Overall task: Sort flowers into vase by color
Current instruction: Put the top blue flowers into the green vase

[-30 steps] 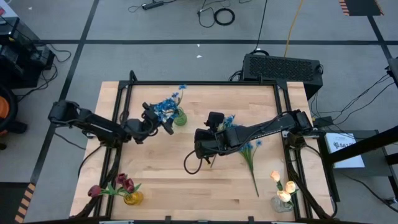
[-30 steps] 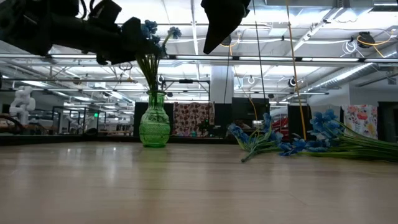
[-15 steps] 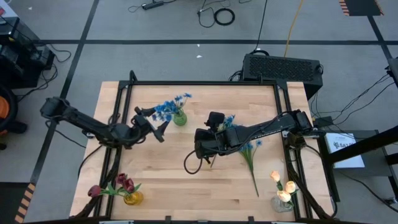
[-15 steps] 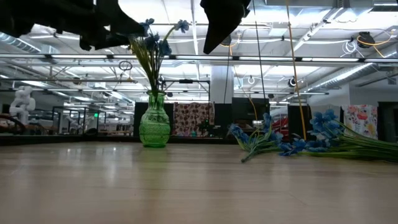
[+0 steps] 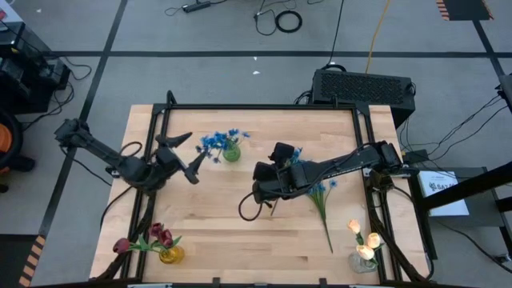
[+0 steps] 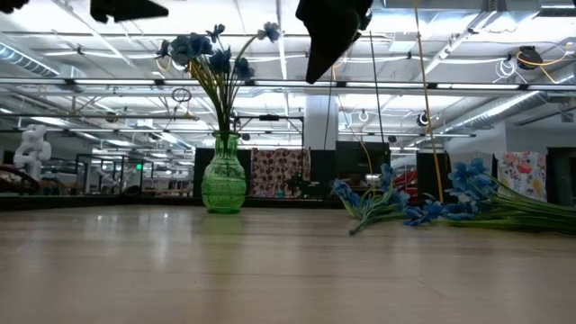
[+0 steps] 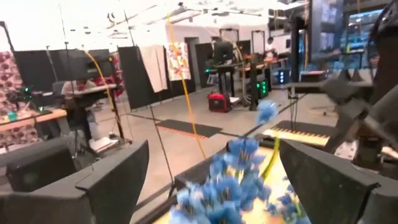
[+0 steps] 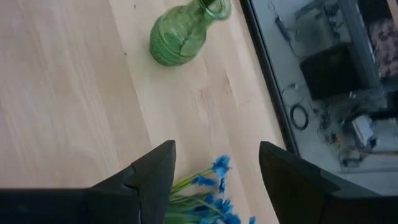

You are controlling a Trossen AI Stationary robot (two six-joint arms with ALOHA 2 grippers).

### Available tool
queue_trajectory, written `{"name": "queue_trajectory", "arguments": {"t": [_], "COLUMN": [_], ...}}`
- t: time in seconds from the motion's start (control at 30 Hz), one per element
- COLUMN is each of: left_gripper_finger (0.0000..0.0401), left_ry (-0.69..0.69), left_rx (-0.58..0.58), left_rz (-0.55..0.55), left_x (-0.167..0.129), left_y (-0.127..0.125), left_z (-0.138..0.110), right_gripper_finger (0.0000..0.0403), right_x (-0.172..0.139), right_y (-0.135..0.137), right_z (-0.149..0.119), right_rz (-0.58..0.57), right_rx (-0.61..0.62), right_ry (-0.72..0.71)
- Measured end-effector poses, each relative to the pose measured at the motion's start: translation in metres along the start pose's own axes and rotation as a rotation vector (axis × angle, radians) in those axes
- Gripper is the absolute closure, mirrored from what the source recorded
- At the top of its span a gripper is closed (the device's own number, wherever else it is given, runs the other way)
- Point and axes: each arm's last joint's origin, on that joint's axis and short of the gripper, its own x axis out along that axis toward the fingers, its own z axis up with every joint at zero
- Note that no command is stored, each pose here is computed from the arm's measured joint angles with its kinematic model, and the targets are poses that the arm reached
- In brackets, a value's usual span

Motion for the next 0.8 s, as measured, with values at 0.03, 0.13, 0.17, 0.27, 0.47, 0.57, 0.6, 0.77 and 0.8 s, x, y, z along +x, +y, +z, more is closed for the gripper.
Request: {"name": "queue_trajectory", "arguments": {"t": [0.03, 0.13, 0.17, 0.27, 0.47, 0.57, 0.6, 0.77, 0.8], "left_gripper_finger": [0.0033, 0.0033, 0.0033, 0.0033, 0.0033, 0.0033, 0.0033, 0.0033, 0.0033], "left_ry": [-0.008, -0.035, -0.04, -0.041, -0.001, 0.001, -0.002, -0.009, -0.011], "left_rx": [-0.003, -0.02, -0.022, -0.038, 0.062, 0.06, 0.048, 0.034, 0.032], "left_rz": [-0.002, -0.007, -0.003, 0.005, -0.105, -0.144, -0.152, -0.211, -0.22], "left_x": [-0.001, -0.003, -0.004, -0.005, -0.017, -0.022, -0.024, -0.033, -0.035], "left_y": [0.001, 0.006, 0.007, 0.01, 0.0, -0.003, -0.003, -0.006, -0.006], "left_z": [0.007, 0.03, 0.037, 0.054, 0.053, 0.053, 0.054, 0.055, 0.055], "right_gripper_finger": [0.0179, 0.0179, 0.0179, 0.0179, 0.0179, 0.0178, 0.0176, 0.0148, 0.0139], "right_x": [0.0, 0.0, 0.0, 0.0, -0.003, -0.002, -0.002, 0.012, 0.016], "right_y": [0.0, 0.0, 0.0, 0.002, 0.004, 0.014, 0.019, 0.052, 0.057], "right_z": [-0.001, -0.005, -0.006, -0.007, -0.01, -0.011, -0.012, -0.017, -0.019], "right_rz": [-0.002, 0.039, 0.063, 0.113, 0.097, 0.093, 0.096, 0.078, 0.064], "right_rx": [0.026, 0.186, 0.252, 0.408, 0.637, 0.741, 0.768, 0.893, 0.916], "right_ry": [0.007, 0.067, 0.091, 0.135, 0.172, 0.176, 0.176, 0.204, 0.214]}}
